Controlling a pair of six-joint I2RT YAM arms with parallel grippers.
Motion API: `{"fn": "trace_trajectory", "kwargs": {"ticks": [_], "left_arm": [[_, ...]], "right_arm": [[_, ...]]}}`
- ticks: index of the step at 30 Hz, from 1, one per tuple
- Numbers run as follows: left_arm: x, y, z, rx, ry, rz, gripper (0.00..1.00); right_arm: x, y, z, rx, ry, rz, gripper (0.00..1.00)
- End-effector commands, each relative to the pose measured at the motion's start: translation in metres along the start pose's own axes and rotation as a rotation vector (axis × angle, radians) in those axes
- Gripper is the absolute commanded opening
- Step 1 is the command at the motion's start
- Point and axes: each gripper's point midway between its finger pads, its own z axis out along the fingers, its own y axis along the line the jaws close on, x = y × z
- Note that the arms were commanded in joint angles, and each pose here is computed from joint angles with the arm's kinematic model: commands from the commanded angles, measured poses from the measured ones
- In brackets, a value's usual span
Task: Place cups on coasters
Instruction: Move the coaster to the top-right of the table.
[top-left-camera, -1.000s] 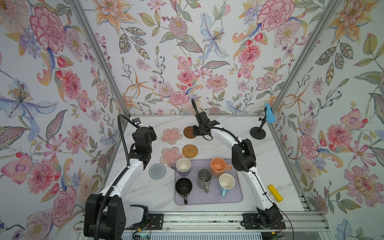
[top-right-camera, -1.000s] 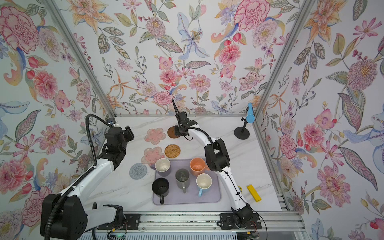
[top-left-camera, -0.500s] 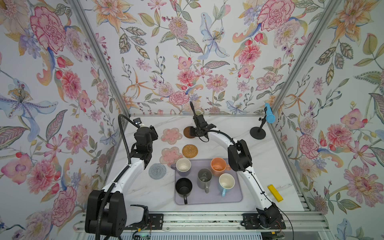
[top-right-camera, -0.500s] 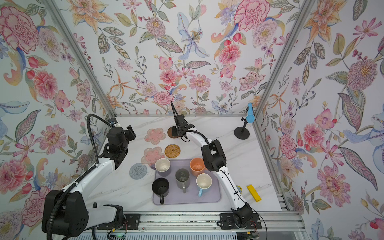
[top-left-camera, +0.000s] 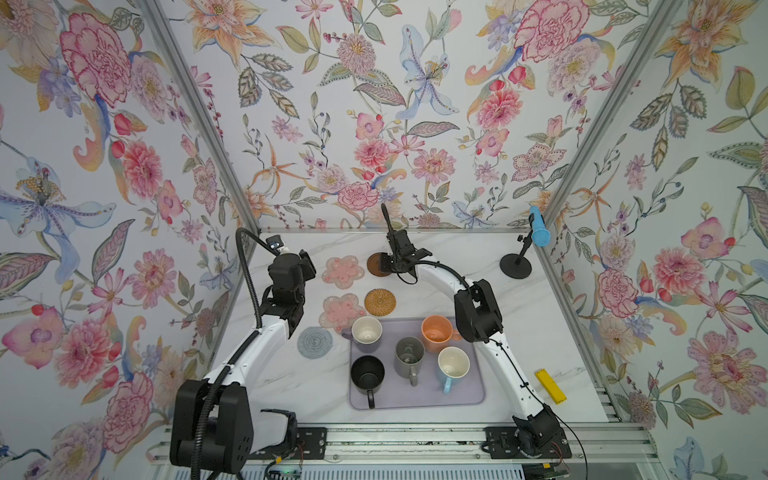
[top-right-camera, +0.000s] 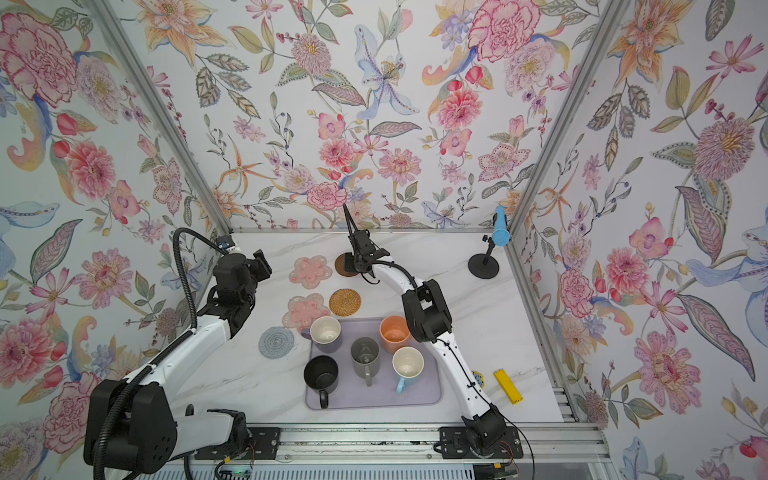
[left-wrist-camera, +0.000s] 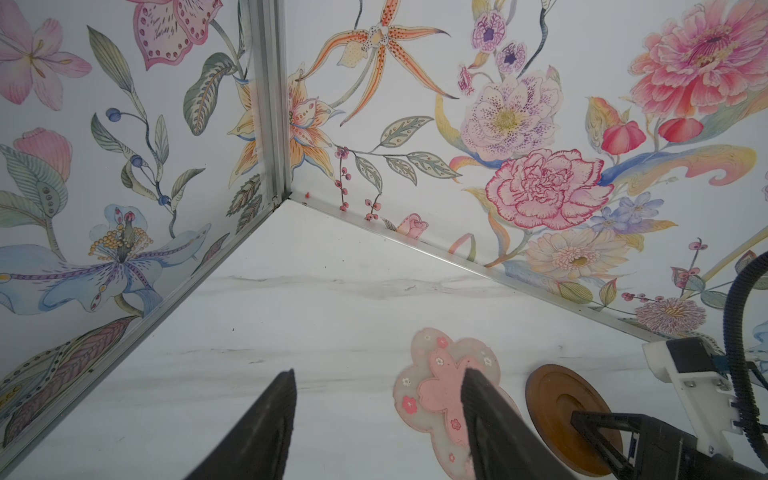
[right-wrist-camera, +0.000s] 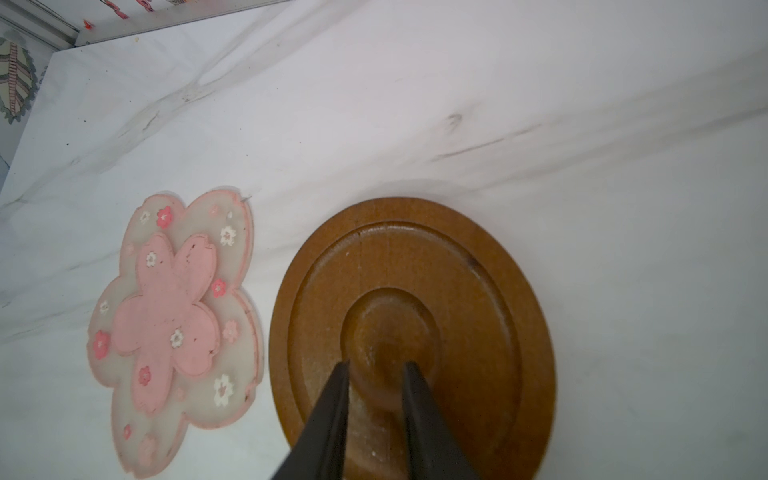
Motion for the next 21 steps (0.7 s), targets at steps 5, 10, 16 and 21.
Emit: {"fn": "trace_trajectory", "kwargs": {"ticks": [5, 10, 16, 21], "left_arm": [[-0.007, 0.002, -0.003, -0.030, 0.002, 0.043, 0.66], [-0.013, 0.004, -0.008, -0.044, -0.006, 0.059, 0.66], [-0.012, 0.003, -0.010, -0.033, 0.007, 0.074, 0.66], [-0.005, 0.003, -0.012, -0.024, 0.031, 0.066, 0.66]], "right_arm": [[0.017, -0.040, 0.004, 0.101, 0.079, 0.067, 0.26], [0.023, -0.067, -0.012, 0.193, 0.128, 0.053, 0.25], [0.030, -0.105, -0.033, 0.249, 0.165, 0.086, 0.24], [0.033, -0.136, -0.054, 0.302, 0.186, 0.092, 0.22]]}}
